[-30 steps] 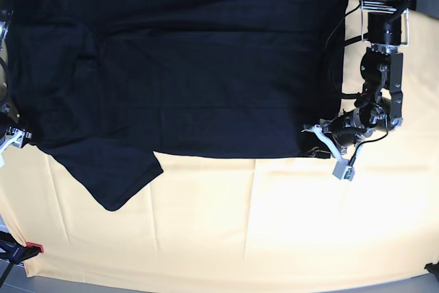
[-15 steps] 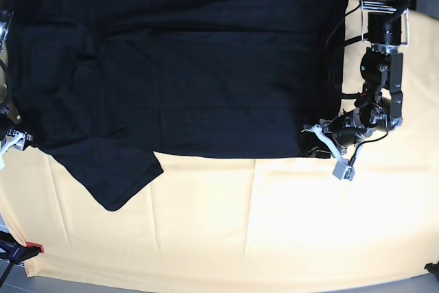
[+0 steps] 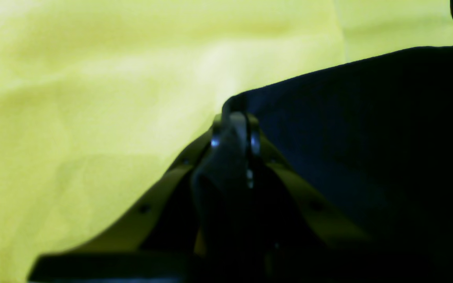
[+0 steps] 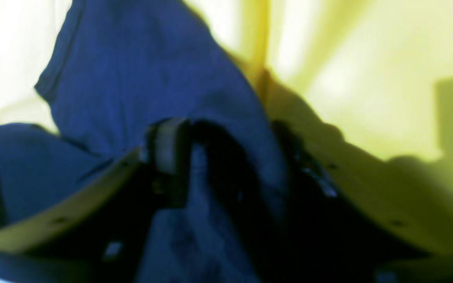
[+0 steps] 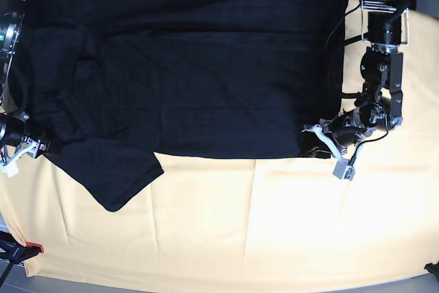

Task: Fold the T-shirt properly
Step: 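Move the right gripper to the sleeve-side hem corner and grasp, then lift the hem with both grippers and fold it over toward the collar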

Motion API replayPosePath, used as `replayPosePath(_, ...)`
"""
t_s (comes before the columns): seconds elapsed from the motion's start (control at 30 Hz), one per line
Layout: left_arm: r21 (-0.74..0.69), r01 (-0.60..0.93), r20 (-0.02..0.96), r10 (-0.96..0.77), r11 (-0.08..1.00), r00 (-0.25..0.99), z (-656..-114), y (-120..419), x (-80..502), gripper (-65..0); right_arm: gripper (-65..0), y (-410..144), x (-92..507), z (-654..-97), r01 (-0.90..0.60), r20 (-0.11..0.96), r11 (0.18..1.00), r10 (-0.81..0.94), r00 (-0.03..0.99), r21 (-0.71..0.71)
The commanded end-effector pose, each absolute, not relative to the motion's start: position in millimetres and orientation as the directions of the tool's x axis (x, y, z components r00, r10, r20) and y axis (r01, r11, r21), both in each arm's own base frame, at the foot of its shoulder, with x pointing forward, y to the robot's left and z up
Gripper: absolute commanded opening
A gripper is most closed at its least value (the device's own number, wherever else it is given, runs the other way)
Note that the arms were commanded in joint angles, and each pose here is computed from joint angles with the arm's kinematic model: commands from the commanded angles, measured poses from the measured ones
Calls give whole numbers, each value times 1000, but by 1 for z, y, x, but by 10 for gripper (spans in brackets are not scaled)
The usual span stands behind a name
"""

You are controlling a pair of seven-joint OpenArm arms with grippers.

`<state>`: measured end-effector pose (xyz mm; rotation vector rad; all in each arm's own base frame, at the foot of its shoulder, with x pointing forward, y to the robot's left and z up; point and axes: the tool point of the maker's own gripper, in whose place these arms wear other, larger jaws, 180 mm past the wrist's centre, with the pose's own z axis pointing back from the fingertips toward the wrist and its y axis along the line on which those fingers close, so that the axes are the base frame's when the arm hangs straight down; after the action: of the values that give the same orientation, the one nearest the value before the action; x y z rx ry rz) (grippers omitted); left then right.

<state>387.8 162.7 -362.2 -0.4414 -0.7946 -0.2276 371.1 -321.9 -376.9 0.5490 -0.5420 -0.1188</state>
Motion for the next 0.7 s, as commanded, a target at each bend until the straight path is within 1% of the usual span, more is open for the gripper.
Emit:
replayPosePath(0.0,-270,365,757,-38,891,653,-348,169,397,-650,-409,-331,375,-364,-45,473,856,-240,848,515)
replayPosePath(0.07,-266,382,762,-50,885,646,-347,167,397,-650,-535,-335,375,-358,-46,476,857,-241,846,514)
replayPosePath(0.1,-264,397,766,-59,879,640,-345,165,397,-650,-573,-338,376,-356,-45,480,860,-240,844,509)
replayPosePath(0.13,-261,410,770,-68,874,634,-344,163,398,-650,-583,-341,378,-351,-47,488,862,-240,840,505)
replayPosePath(0.47,-218,433,821,-76,874,566,-309,166,424,-650,-582,-371,409,-292,-74,597,888,-242,765,454)
replayPosePath(0.6,-171,465,847,-112,868,520,-291,167,436,-650,-585,-372,415,-288,-75,620,888,-254,742,454)
replayPosePath(0.67,-145,470,856,-128,871,501,-285,169,440,-650,-628,-372,416,-292,-73,625,896,-247,740,439)
